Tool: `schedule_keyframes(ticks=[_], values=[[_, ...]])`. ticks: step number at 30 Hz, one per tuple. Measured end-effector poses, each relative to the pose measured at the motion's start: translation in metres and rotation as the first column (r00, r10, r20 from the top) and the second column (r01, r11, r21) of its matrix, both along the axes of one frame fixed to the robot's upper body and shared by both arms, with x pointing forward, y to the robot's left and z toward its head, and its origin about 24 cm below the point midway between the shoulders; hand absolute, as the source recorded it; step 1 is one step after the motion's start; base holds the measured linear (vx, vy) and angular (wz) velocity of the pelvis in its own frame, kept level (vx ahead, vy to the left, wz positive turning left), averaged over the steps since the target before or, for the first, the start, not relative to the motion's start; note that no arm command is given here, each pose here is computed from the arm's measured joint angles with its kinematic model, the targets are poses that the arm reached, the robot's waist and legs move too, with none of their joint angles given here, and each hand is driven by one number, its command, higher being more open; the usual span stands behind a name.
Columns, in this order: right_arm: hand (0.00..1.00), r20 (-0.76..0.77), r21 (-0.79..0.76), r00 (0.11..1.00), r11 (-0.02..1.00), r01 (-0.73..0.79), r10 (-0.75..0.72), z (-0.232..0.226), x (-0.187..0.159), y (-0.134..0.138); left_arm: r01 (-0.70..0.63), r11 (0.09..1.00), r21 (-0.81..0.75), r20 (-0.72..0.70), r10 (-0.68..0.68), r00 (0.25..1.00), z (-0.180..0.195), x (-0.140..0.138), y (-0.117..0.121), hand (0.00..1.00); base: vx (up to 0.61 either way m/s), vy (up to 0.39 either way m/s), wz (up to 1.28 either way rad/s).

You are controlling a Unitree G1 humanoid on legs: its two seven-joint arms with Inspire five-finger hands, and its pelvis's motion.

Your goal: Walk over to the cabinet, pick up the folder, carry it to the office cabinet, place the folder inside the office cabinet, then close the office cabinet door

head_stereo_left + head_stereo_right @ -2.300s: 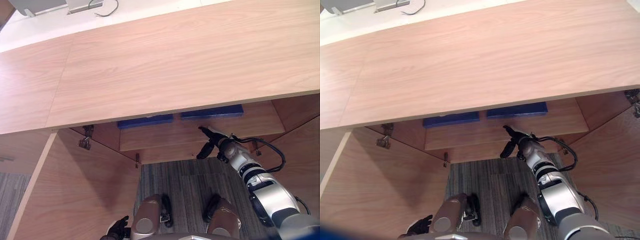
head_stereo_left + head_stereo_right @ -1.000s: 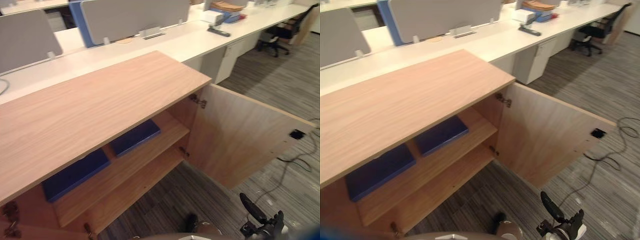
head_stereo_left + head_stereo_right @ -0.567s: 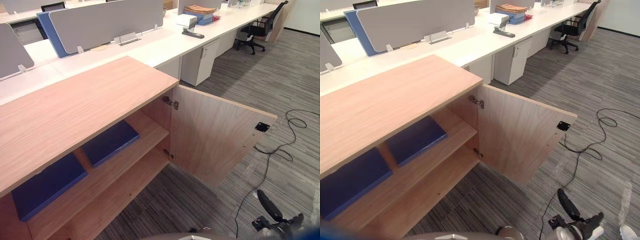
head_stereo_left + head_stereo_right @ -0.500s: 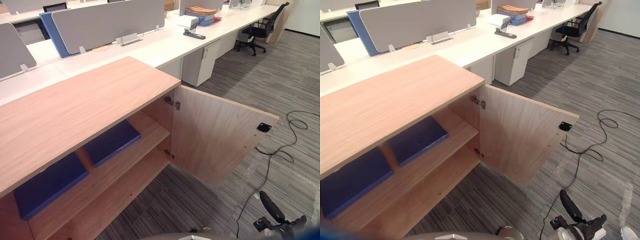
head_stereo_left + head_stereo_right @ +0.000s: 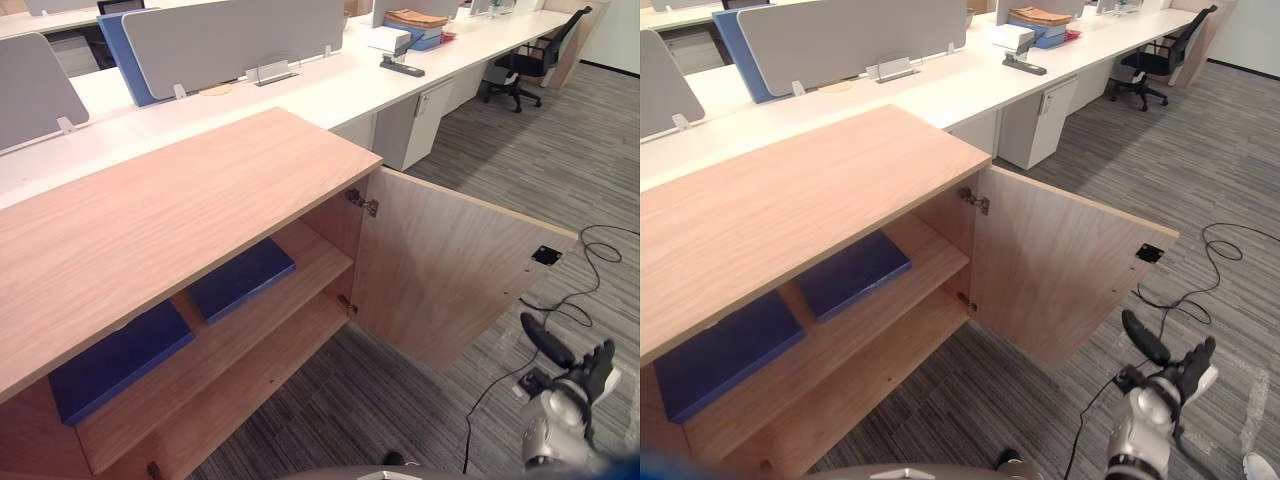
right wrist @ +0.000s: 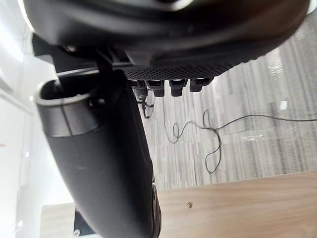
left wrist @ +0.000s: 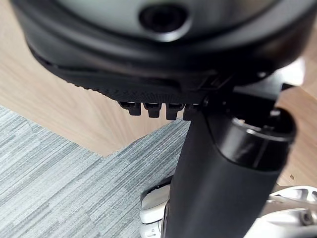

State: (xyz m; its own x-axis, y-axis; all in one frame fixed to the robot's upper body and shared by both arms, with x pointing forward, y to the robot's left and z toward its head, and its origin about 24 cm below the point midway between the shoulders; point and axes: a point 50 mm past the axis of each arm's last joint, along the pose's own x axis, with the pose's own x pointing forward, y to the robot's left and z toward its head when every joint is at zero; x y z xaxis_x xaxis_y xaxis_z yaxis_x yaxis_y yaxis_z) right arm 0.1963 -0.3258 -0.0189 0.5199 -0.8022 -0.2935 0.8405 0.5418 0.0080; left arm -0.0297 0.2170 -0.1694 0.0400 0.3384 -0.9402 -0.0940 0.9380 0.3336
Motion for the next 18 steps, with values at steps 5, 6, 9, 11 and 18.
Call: schedule_keyframes(ticks=[5,6,9,11,18], values=[[1.0,0.047,-0.008,0.996,0.997,-0.075,0.075,0.023,0.049,-0.01,-0.003,1.0,-0.009,0.022,0.003,1.0,0.0,0.005,0.0,1.0,-0.02,-0.026,0.07],[1.0,0.067,0.01,0.995,0.997,-0.077,0.076,0.026,0.054,-0.01,-0.015,1.0,-0.011,0.029,0.015,0.999,0.0,0.006,0.0,1.0,-0.02,-0.041,0.16],[1.0,0.074,0.039,0.992,0.994,-0.106,0.103,0.03,0.071,-0.007,-0.039,0.999,-0.015,0.056,0.04,0.998,0.0,0.009,-0.002,1.0,-0.01,-0.03,0.14],[1.0,0.091,0.06,0.99,0.992,-0.111,0.106,0.036,0.082,-0.005,-0.042,0.999,-0.019,0.074,0.043,0.996,0.0,0.012,-0.004,1.0,-0.01,-0.021,0.12],[1.0,0.146,0.053,0.985,0.994,-0.097,0.089,0.081,0.109,-0.039,-0.077,0.996,-0.044,0.172,0.084,0.982,0.0,0.037,-0.011,1.0,-0.06,-0.011,0.11]])
